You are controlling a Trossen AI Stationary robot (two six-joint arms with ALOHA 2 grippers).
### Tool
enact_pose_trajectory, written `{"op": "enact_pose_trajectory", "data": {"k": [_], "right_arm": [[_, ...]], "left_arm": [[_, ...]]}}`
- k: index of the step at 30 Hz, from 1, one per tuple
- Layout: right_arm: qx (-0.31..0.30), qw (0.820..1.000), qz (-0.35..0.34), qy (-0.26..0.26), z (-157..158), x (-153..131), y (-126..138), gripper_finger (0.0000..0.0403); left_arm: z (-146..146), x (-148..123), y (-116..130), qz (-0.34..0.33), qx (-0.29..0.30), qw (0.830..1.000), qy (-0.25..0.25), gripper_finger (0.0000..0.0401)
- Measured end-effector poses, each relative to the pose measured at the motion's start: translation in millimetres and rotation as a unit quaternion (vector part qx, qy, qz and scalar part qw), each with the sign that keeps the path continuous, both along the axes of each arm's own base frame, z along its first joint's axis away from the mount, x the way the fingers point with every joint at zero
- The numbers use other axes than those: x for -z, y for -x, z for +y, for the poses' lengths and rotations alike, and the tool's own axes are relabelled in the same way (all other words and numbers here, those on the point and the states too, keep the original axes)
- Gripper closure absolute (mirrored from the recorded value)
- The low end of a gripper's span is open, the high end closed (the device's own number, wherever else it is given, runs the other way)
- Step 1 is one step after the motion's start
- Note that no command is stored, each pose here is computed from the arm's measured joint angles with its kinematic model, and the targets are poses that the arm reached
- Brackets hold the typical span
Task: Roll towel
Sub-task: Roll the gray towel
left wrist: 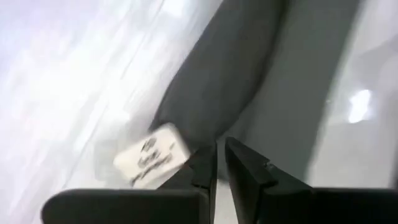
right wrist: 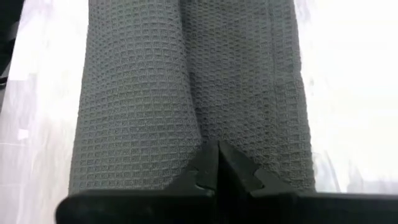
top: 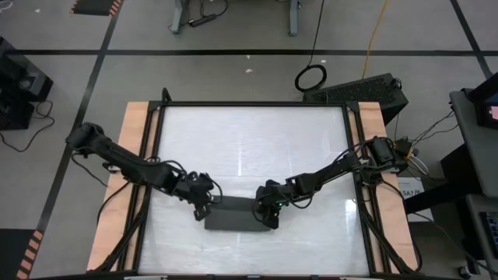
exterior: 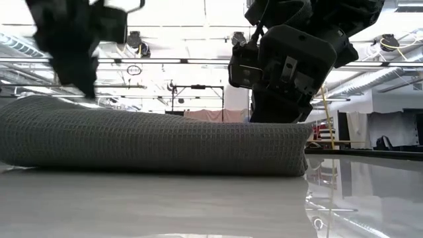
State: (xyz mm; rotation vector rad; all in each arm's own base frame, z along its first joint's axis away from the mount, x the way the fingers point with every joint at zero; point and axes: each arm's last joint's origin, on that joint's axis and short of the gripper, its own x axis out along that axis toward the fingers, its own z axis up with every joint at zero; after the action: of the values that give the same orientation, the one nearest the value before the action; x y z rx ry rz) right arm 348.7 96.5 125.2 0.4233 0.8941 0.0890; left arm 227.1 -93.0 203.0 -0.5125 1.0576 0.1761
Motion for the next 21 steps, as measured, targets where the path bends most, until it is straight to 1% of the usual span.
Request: {"op": "enact_pose_trajectory", "data": {"k": [3, 4, 5, 9, 16, 21], "right_arm": [[0.0, 1.0, 0.0, 0.0, 0.0, 0.0, 0.0, 0.0403], [0.0, 1.0, 0.0, 0.0, 0.0, -0.1, -0.1, 0.0403], [0.0, 1.0, -0.001, 0.0, 0.0, -0.1, -0.1, 0.0403], [-0.001, 1.0, -0.002, 0.001, 0.1, -0.2, -0.2, 0.0403], [-0.001, 1.0, -0.004, 0.0, 0.1, -0.5, -0.5, 0.0403], [-0.003, 1.0, -0.005, 0.003, 0.1, -0.4, -0.5, 0.0403]], "left_arm": [[-2.0, -16.6, -0.4, -0.058, 0.023, 0.998, 0.005, 0.0363], [-4.6, -17.4, -1.6, -0.075, 0.032, 0.997, 0.008, 0.0363], [-6.9, -14.6, -1.6, -0.078, 0.04, 0.996, 0.006, 0.0364], [-14.4, 8.5, -2.3, -0.036, 0.054, 0.998, -0.011, 0.0364], [-28.0, 24.1, -7.4, -0.029, 0.074, 0.997, -0.011, 0.0364], [-31.5, 38.9, -8.6, -0.001, 0.074, 0.997, -0.036, 0.0364]]}}
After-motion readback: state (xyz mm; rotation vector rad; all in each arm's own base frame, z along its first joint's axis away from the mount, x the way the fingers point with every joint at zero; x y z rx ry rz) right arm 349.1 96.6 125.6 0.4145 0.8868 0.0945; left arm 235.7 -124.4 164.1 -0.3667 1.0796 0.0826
